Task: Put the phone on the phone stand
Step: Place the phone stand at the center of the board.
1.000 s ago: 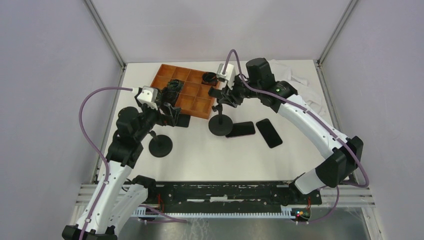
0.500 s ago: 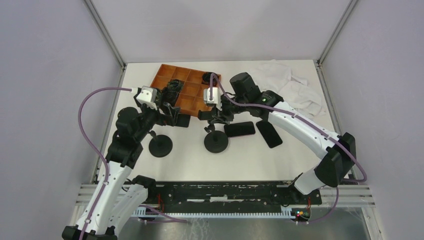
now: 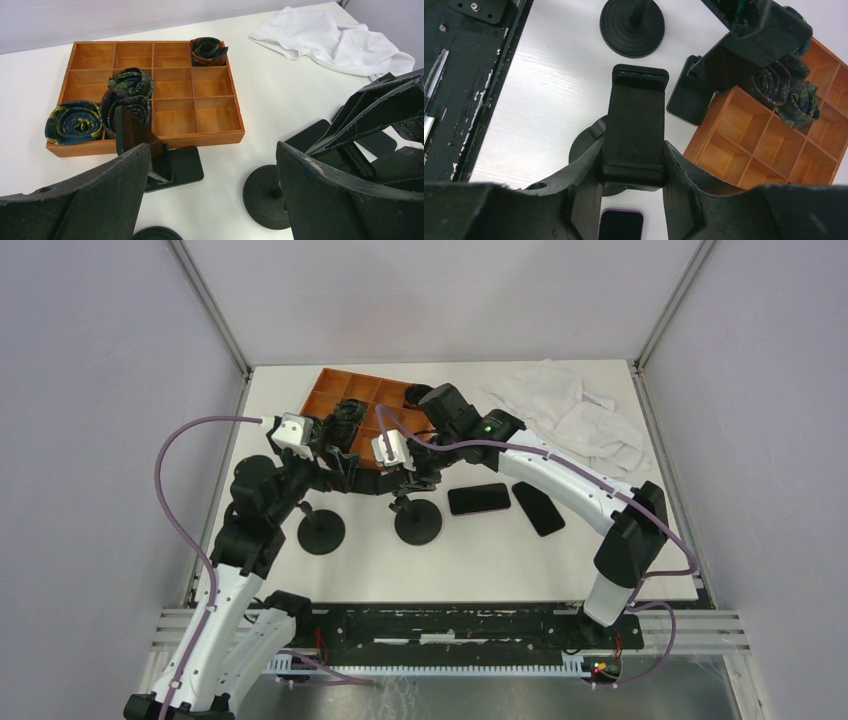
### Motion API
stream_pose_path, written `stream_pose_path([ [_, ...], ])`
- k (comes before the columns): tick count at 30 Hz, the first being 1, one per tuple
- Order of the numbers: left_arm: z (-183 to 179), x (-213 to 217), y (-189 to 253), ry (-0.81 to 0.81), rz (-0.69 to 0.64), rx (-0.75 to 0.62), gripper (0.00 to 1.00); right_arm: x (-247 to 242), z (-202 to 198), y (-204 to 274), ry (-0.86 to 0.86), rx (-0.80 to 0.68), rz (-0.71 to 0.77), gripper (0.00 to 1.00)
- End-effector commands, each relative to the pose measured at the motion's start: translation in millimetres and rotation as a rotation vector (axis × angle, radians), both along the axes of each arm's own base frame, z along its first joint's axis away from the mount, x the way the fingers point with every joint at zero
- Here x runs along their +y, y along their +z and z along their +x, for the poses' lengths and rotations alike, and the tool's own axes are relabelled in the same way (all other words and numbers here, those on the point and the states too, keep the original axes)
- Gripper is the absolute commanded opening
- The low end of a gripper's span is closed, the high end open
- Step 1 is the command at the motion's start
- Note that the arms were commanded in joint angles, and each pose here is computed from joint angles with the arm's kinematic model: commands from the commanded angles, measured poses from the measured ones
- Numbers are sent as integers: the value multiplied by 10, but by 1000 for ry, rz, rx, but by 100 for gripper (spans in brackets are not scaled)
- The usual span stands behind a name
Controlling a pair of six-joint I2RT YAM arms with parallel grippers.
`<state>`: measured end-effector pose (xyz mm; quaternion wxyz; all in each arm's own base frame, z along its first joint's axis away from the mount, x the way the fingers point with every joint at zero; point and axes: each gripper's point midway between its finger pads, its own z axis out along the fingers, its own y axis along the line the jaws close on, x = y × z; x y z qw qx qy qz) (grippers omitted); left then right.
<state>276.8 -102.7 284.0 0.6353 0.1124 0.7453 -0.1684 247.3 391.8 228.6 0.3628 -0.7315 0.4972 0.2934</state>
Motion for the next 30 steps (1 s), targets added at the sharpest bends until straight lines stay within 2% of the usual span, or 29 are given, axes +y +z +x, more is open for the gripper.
stream_pose_path([
  [1, -8, 31, 17, 3, 38, -29, 100, 31, -115, 129, 128, -43, 32, 4],
  [7, -12, 31, 27, 2, 38, -32, 100, -84, -86, -42, 143, -16, -2, 11],
  [9, -14, 30, 25, 1, 37, -32, 100, -150, -45, -157, 124, -11, -35, 16],
  [15, -15, 28, 13, 0, 39, -29, 100, -287, -47, -328, 89, 3, -81, 37],
  [26, -8, 30, 9, 1, 42, -28, 100, -500, 19, -163, 30, -19, -56, 80],
  [30, -7, 29, 5, 1, 41, -27, 100, -601, 41, -44, 2, -29, -29, 92],
])
